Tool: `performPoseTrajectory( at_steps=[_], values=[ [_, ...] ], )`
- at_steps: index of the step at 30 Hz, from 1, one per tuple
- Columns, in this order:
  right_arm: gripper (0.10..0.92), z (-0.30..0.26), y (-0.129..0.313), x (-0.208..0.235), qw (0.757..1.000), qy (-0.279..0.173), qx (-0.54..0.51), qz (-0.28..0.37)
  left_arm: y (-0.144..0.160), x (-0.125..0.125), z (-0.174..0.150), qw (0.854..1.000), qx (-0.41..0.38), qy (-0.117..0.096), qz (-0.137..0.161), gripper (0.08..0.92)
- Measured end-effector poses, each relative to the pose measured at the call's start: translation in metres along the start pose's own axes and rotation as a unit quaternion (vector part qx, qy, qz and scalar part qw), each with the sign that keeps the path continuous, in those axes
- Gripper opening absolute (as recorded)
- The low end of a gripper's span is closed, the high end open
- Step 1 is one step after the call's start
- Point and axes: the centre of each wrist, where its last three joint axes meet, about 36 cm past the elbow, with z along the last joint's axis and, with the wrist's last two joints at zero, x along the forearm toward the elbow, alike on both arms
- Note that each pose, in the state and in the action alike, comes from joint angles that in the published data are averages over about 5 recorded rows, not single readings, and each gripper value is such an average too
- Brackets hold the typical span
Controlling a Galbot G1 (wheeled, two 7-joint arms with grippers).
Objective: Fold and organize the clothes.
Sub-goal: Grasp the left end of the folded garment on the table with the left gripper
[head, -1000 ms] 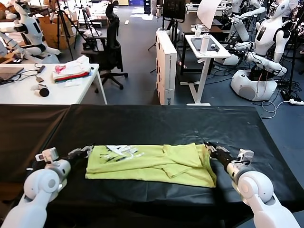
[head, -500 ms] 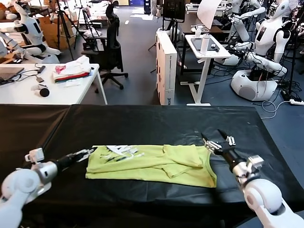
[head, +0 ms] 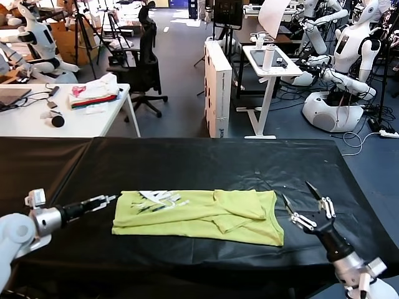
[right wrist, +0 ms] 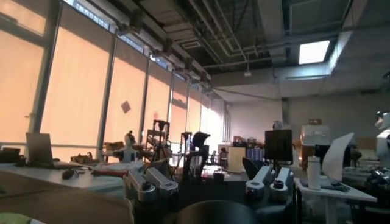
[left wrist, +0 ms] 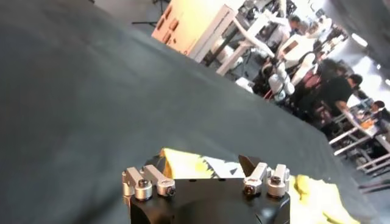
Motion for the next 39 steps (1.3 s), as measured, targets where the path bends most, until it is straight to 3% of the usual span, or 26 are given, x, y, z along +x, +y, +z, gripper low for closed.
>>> performPoseTrajectory(
  at_steps=[10, 39],
  values=[
    [0.907, 0.003, -0.004, 0.008, 1.0, 0.009, 0.004, 0.004, 0.002, -0.003, 0.017, 1.0, -0.005, 0.023, -0.011, 0.907],
    [0.907, 0.002, -0.003, 0.006, 1.0, 0.006, -0.001, 0.003, -0.014, -0.016, 0.047, 0.999, 0.003, 0.036, 0.015, 0.907]
  ],
)
